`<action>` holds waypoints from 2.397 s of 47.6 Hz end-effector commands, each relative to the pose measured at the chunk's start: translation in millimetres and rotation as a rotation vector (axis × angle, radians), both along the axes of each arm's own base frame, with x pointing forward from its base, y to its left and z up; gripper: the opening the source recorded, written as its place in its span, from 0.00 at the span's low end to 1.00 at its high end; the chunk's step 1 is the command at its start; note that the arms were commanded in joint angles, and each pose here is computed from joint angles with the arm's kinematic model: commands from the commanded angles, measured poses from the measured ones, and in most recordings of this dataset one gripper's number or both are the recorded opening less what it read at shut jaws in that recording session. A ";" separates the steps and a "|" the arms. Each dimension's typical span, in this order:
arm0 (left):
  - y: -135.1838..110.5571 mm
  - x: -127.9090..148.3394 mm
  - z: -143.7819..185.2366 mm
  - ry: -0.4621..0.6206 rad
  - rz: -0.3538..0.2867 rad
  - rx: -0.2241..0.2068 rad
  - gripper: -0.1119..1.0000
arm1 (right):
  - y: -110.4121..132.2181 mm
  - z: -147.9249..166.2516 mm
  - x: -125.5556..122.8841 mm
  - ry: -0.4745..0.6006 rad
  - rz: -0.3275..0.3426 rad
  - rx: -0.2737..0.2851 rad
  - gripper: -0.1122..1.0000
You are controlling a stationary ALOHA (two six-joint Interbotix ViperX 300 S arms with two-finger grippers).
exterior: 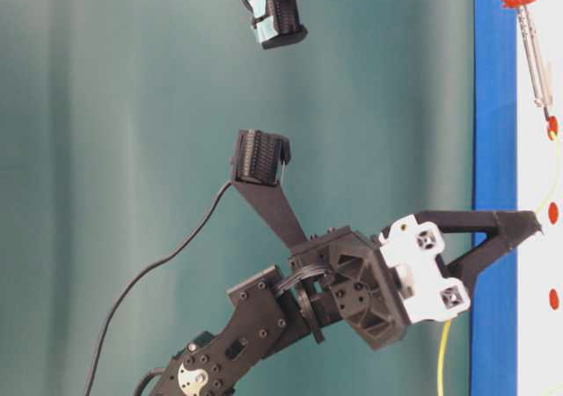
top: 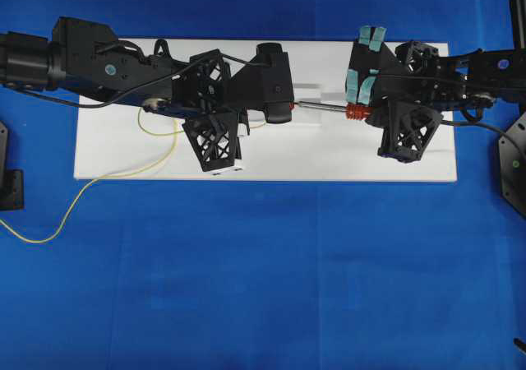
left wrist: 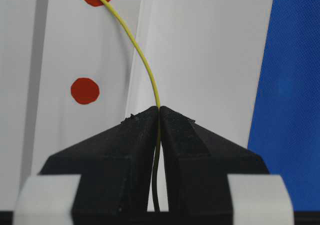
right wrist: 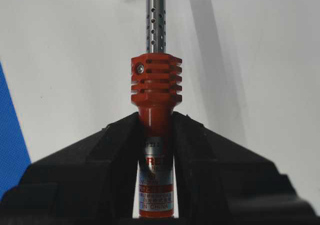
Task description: Touch the tip of the soldering iron to the tip of the solder at the mark.
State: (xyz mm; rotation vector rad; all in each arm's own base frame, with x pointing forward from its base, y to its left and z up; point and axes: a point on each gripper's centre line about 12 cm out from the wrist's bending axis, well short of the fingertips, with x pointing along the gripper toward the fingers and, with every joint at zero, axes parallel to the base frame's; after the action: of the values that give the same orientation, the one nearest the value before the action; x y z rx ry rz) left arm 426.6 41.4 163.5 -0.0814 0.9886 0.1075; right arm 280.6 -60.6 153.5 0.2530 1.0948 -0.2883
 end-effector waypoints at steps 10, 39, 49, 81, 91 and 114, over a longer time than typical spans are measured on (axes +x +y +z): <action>4.1 6.3 15.0 -0.042 0.004 0.007 0.12 | -0.1 9.5 7.3 -0.036 0.007 -0.008 0.16; 4.1 6.4 14.3 -0.041 0.004 0.007 0.12 | 0.4 9.5 7.4 -0.036 0.008 -0.007 0.16; 4.1 6.4 14.3 -0.041 0.004 0.007 0.12 | 0.4 9.6 7.6 -0.038 0.007 -0.007 0.16; 4.1 6.3 15.0 -0.042 0.004 0.007 0.12 | 0.5 9.5 7.4 -0.036 0.007 -0.006 0.16; 4.1 6.4 14.3 -0.041 0.004 0.007 0.12 | 0.0 9.6 7.5 -0.038 0.006 -0.007 0.16; 3.9 4.7 20.5 -0.053 0.001 0.011 0.12 | 0.4 9.5 7.8 -0.042 0.007 -0.007 0.16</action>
State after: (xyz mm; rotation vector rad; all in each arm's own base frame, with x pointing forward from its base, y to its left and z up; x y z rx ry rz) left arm 427.8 44.2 164.7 -0.0787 0.9856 0.1101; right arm 281.9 -59.5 154.2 0.2486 1.0878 -0.2828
